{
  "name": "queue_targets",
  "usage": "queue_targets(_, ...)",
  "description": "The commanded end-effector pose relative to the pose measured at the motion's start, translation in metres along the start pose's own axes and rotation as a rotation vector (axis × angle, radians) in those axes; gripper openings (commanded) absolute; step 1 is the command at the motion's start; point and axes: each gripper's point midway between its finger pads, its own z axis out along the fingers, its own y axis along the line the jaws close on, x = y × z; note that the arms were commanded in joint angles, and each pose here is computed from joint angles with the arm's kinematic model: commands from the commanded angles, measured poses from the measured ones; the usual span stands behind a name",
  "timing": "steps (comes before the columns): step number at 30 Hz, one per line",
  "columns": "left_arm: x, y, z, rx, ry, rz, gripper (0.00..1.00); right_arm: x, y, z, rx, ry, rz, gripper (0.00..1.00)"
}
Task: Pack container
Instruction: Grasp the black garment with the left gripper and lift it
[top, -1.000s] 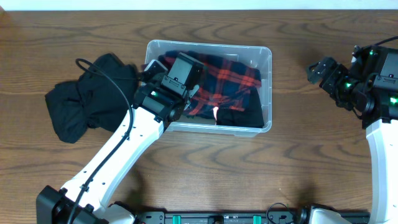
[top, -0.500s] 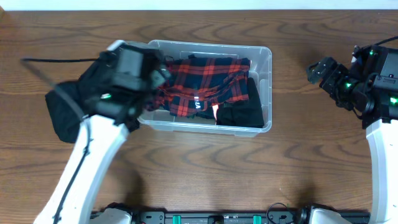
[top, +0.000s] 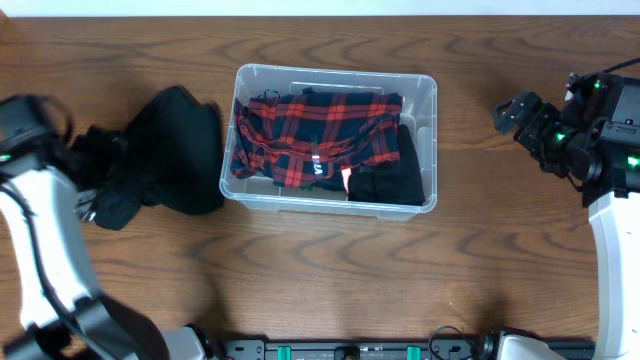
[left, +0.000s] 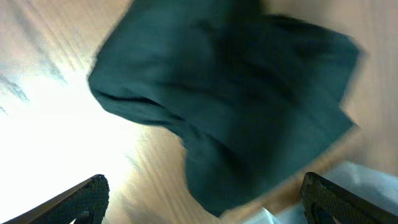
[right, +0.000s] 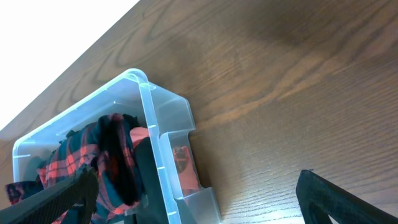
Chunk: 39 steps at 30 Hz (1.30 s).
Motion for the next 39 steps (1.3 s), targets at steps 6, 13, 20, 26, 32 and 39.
queue_targets(6,-0.028,0.041,0.071,0.105,0.175,0.011,0.98,-0.001,-0.001,0.0,-0.001,0.0,-0.003,0.99)
queue_targets(13,-0.039,0.051,0.119,0.198,0.213,0.044,0.98,0.0,-0.001,0.0,-0.001,0.001,-0.002,0.99)
queue_targets(20,-0.015,0.048,0.154,0.243,0.333,0.044,0.85,-0.001,-0.001,0.0,-0.001,0.0,-0.003,0.99)
queue_targets(26,-0.009,0.039,0.14,0.297,0.359,0.033,0.06,0.0,-0.001,0.0,-0.001,0.001,-0.002,0.99)
queue_targets(32,-0.019,0.008,0.055,0.389,0.239,0.092,0.06,-0.001,-0.001,0.0,-0.001,0.0,-0.003,0.99)
queue_targets(39,0.018,-0.074,-0.142,0.796,-0.051,0.364,0.06,0.0,-0.001,0.0,-0.001,0.001,-0.002,0.99)
